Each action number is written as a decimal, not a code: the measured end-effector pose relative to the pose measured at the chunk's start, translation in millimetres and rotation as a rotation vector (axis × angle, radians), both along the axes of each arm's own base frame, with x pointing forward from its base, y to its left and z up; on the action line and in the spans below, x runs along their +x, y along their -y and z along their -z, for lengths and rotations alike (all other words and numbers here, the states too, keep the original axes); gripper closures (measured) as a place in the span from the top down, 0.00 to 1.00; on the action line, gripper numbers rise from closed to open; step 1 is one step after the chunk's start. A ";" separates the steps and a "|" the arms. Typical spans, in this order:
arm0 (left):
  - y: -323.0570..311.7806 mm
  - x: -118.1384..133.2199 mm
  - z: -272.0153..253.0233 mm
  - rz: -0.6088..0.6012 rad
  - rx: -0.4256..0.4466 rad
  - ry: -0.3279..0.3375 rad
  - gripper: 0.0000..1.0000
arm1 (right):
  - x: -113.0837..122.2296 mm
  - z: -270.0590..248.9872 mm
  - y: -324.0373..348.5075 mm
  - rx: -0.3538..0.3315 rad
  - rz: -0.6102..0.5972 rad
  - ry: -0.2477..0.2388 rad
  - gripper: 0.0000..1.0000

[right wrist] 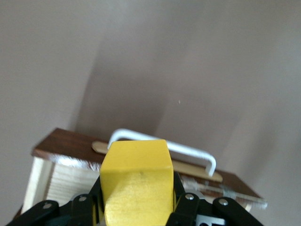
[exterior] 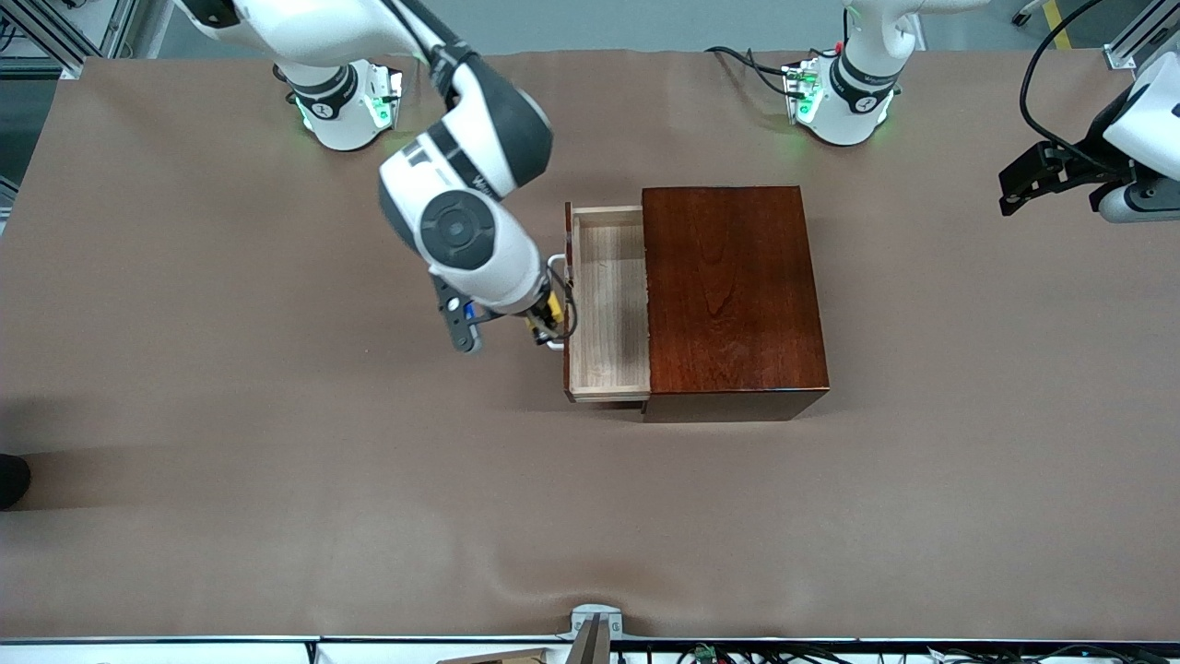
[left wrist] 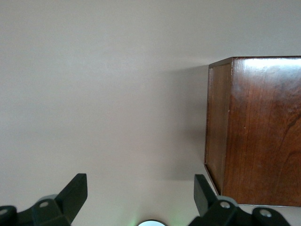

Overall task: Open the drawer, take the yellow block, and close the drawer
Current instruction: 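Lift the yellow cube out with the right gripper and carry it aside, then hold the cube with the right gripper while the left gripper reaches the drawer, then push the drawer shut with the left gripper while the right gripper drops the cube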

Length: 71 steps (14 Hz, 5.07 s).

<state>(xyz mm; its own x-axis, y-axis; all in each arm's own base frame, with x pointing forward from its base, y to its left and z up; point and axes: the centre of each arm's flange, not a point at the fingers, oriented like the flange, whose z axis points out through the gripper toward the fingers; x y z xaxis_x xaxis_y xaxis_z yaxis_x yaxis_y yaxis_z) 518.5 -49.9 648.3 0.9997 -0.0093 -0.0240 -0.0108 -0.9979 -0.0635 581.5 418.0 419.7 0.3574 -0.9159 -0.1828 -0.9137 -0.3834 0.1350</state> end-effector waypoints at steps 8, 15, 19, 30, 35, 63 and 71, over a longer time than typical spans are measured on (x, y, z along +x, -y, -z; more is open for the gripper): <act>3.6 -0.4 -0.1 0.007 0.000 0.000 1.00 | 57.2 23.1 151.1 0.083 -0.234 -0.119 0.55; 6.4 -0.7 0.0 0.012 -0.001 0.000 1.00 | 39.2 52.0 268.7 0.185 -0.465 -0.145 0.55; 9.4 -1.1 0.1 0.017 -0.001 -0.001 1.00 | 27.7 75.9 294.1 0.193 -0.557 -0.134 0.55; 158.1 -14.2 25.3 -0.005 0.008 -0.019 1.00 | 25.2 123.4 445.7 0.283 -0.899 -0.017 0.55; 290.0 -8.9 76.4 -0.191 -0.064 -0.048 1.00 | 23.0 155.5 514.3 0.231 -1.029 -0.012 0.55; 571.4 -49.7 366.6 -1.204 -0.257 0.095 1.00 | 3.3 187.4 531.5 0.109 -1.116 -0.018 1.00; 534.2 -29.0 372.3 -1.268 -0.046 0.116 1.00 | 15.4 51.2 474.9 0.086 -1.179 0.039 1.00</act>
